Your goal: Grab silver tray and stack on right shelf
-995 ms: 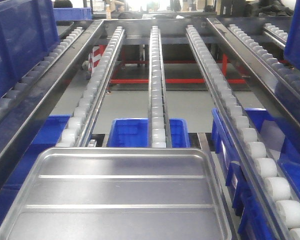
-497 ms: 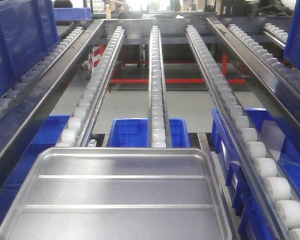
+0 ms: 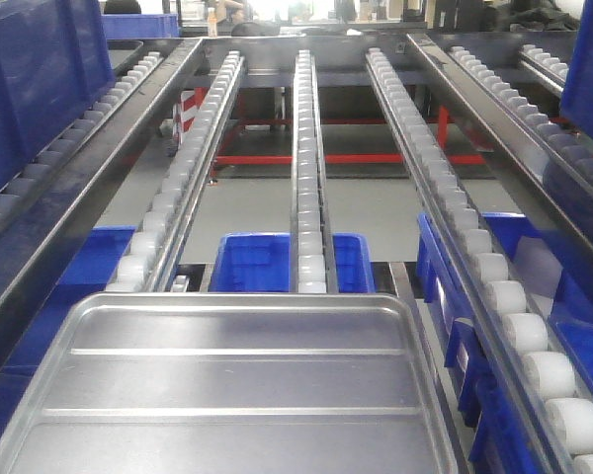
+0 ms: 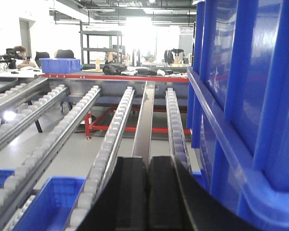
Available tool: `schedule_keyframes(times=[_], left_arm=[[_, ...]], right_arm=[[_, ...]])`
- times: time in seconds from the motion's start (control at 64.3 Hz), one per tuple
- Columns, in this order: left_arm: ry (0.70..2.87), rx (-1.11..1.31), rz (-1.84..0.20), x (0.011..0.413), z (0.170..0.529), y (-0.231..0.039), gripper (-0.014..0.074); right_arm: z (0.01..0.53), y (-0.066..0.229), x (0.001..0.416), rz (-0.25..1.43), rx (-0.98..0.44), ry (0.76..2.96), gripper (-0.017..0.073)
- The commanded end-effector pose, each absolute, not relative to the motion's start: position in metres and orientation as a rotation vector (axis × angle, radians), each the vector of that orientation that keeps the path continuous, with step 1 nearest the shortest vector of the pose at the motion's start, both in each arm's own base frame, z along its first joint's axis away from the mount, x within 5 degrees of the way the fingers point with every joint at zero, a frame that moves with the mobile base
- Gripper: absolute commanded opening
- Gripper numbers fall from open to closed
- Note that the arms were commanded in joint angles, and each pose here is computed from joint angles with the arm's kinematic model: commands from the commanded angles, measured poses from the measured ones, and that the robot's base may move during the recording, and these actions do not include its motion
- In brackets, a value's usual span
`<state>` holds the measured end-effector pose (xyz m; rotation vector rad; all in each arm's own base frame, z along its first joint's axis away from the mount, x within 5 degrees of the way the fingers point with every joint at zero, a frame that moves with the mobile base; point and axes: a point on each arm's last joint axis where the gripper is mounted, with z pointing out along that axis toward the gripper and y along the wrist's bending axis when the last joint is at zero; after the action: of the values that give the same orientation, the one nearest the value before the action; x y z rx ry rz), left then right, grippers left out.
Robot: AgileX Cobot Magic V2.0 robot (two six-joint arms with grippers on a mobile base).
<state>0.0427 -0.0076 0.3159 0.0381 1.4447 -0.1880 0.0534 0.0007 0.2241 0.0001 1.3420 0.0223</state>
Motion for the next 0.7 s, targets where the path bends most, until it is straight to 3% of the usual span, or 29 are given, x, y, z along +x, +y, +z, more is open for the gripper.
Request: schedule_keyframes(times=[0.0,0.233,0.466,0.684], left_arm=[[1.492,0.048,-0.213,0.046,0.348,-0.010,-0.0100],[1.749,0.101,-0.198,0.092,0.378,-0.018,-0.0099],[1.870,0.247,-0.317,0.119,0.378,-0.036,-0.0099],[2.033,0.393,-0.411,0.129,0.360,-0.054,-0.0099]], right_arm=[[0.251,0.001,0.045,0.034,0.005,1.200,0.0056],[0.277,0.001,0.041,0.039,0.010,1.247,0.0088],[0.315,0.003,0.047,0.144,0.026,1.314,0.0370],[0.332,0.015,0.065,0.324,-0.022,1.549,0.0385]])
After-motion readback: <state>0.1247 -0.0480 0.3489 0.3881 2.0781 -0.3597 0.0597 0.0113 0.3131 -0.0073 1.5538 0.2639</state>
